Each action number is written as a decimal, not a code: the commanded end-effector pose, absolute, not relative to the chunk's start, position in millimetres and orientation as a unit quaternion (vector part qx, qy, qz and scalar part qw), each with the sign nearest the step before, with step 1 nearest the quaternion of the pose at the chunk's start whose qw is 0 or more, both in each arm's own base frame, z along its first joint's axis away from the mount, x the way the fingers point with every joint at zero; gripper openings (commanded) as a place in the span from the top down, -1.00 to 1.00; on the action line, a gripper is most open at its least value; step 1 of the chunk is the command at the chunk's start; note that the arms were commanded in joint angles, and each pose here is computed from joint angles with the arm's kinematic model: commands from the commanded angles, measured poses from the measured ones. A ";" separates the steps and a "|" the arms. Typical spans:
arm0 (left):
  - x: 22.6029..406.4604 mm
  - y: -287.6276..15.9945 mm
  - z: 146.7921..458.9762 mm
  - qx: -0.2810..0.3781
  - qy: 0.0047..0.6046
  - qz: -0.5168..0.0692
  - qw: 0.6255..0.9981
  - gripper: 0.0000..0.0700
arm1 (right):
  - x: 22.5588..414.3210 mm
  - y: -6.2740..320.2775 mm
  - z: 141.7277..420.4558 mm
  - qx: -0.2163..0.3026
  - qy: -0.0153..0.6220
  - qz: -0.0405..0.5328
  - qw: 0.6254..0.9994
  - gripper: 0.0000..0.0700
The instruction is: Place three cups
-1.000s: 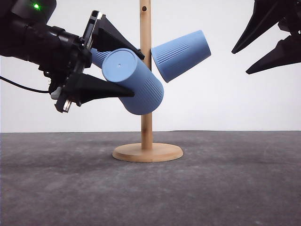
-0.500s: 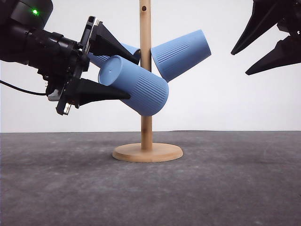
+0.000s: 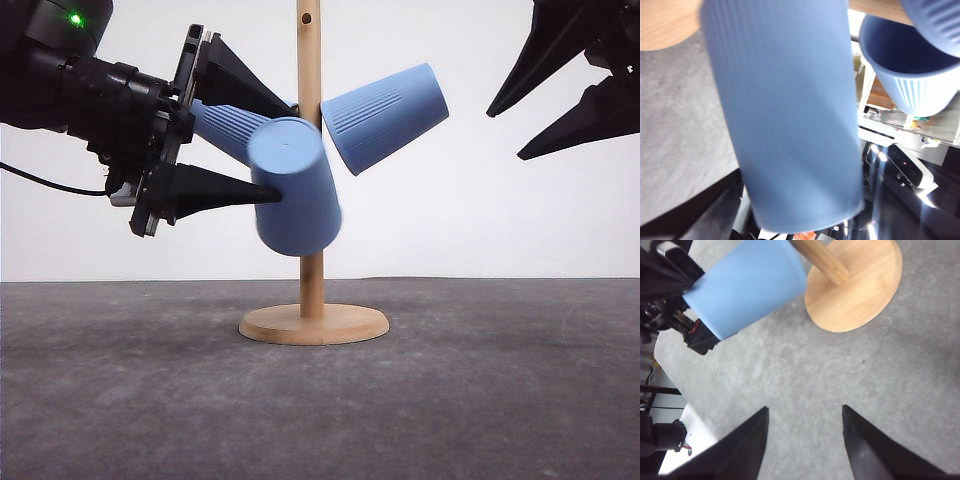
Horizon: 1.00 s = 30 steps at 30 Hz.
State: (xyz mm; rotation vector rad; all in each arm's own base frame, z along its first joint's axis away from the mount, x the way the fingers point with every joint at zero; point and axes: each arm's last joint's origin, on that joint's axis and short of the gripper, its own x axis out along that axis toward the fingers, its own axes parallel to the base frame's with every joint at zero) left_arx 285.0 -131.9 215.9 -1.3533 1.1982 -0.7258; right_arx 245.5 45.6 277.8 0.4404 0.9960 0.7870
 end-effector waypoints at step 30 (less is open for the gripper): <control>284.7 -135.8 219.1 -0.536 0.533 -0.376 0.536 -0.40 | 248.6 46.8 281.7 0.197 0.456 0.370 0.785 0.16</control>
